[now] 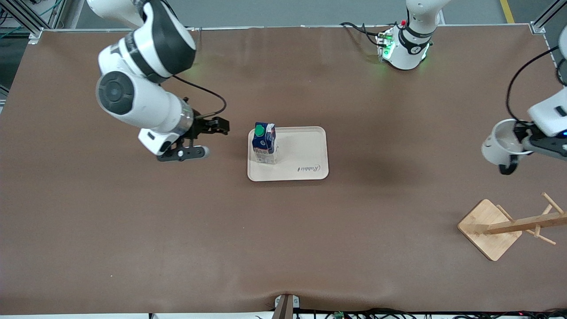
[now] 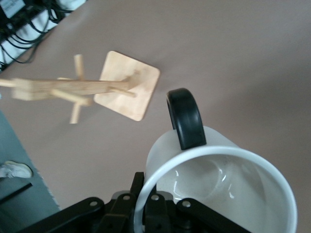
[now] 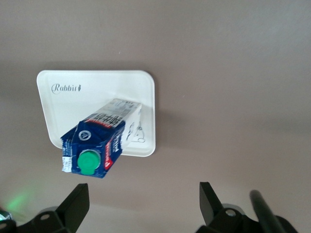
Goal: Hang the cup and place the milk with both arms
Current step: 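Carry the mug toward the wooden stand while the right gripper reaches the carton, then grasp the blue milk carton with the right gripper while the left hangs mug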
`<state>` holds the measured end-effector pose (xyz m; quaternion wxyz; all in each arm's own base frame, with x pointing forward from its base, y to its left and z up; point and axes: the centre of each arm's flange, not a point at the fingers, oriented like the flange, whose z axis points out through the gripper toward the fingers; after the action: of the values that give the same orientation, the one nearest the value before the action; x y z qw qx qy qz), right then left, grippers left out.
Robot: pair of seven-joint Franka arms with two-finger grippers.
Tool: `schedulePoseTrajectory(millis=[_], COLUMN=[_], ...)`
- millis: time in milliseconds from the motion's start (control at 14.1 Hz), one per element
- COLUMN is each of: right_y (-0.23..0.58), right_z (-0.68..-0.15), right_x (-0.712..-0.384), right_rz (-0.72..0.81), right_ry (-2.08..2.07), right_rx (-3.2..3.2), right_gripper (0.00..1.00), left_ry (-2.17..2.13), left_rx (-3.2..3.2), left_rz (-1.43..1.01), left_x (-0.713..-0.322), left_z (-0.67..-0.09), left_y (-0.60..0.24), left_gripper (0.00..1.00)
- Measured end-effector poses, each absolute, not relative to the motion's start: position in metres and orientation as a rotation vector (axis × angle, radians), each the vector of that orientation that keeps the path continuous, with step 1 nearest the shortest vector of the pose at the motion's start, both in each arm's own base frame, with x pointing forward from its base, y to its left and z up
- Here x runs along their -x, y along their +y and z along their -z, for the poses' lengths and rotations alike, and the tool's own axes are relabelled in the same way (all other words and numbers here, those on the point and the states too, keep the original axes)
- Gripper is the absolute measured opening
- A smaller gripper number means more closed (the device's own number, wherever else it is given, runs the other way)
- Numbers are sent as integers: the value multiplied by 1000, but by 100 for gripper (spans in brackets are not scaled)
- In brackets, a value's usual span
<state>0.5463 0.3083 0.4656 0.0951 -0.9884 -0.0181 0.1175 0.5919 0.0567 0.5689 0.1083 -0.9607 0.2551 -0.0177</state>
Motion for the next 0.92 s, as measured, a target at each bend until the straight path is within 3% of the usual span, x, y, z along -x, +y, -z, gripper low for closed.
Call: schedulePoseTrajectory(millis=[356, 924], right_y=[388, 418], right_z=[-415, -387], right_x=[-516, -511], right_rz=[-347, -330], right_ry=[-64, 21], right_rx=[2961, 2919], right_gripper=[100, 100], left_ry=[862, 979], left_rx=[2923, 2980], left_rz=[77, 119], left_x=[-603, -629], left_z=[-554, -525], left_y=[116, 153], left_gripper=[4, 4])
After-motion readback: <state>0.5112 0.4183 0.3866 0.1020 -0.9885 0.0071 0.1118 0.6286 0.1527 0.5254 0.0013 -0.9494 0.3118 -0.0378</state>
